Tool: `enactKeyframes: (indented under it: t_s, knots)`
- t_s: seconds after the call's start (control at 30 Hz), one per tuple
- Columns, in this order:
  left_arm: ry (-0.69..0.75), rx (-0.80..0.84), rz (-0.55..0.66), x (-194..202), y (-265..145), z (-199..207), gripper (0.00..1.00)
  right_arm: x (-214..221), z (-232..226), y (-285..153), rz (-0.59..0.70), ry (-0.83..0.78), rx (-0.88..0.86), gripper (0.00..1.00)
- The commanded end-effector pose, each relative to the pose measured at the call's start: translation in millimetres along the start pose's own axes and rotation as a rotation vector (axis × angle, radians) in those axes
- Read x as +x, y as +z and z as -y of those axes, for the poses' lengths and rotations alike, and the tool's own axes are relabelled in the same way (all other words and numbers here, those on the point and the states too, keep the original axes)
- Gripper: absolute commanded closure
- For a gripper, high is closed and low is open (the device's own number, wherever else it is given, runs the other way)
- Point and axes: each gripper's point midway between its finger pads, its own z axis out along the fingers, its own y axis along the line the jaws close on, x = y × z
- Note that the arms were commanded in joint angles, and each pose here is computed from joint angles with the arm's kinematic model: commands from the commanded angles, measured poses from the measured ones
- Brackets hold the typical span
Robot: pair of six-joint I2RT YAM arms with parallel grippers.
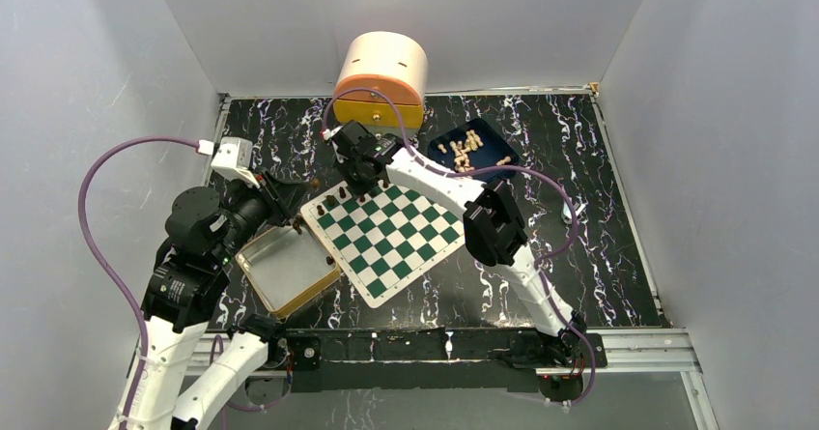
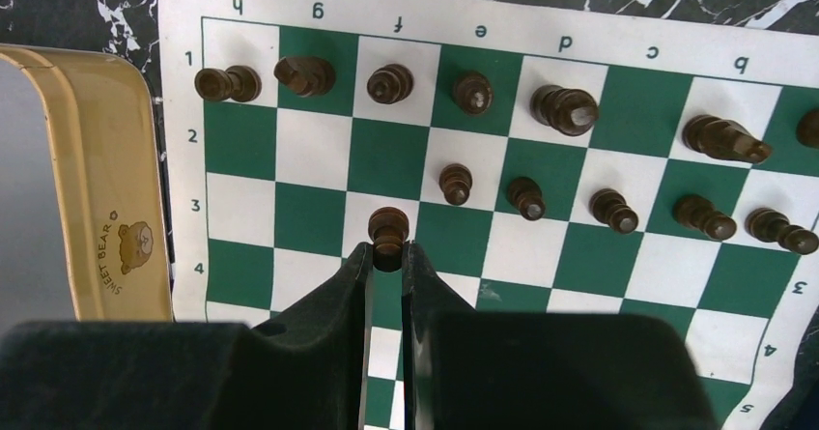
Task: Set up the chess pieces on the board
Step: Place the chess piece on the chessboard.
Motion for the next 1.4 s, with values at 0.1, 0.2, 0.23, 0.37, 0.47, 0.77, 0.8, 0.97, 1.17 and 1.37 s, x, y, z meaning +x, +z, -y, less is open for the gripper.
enactKeyframes:
  t_s: [0.1,0.2,0.23,0.37,0.47,0.77,0.8,0.97,1.17,1.37]
  knots:
    - [0.013,-0.006,0.018,-2,-1,-2,1.00,-24,-13,3,0.083,-0.043,-0.009,0.90]
    - [0.011,-0.004,0.016,-2,-1,-1,1.00,-21,-14,9,0.078,-0.051,0.004,0.90]
    - [0.012,-0.004,0.016,-2,-1,-1,1.00,-21,-14,11,0.077,-0.052,0.006,0.90]
    - [0.014,-0.007,0.015,-1,-1,-2,1.00,-20,-12,16,0.081,-0.066,0.027,0.89]
    - [0.016,-0.002,0.016,-2,0,-1,1.00,-20,-11,20,0.082,-0.071,0.033,0.89]
    - [0.015,0.003,0.010,-1,1,0,1.00,-16,-13,31,0.077,-0.071,0.020,0.89]
    - [0.014,0.005,0.009,-1,1,0,1.00,-15,-14,32,0.075,-0.072,0.017,0.88]
    - [0.012,0.005,0.012,-2,1,0,1.00,-12,-15,35,0.067,-0.071,0.011,0.88]
    - [0.010,0.009,0.010,-2,2,1,1.00,-9,-15,39,0.058,-0.072,0.012,0.86]
    - [0.008,0.009,0.009,-2,3,1,1.00,-3,-14,44,0.041,-0.071,0.010,0.84]
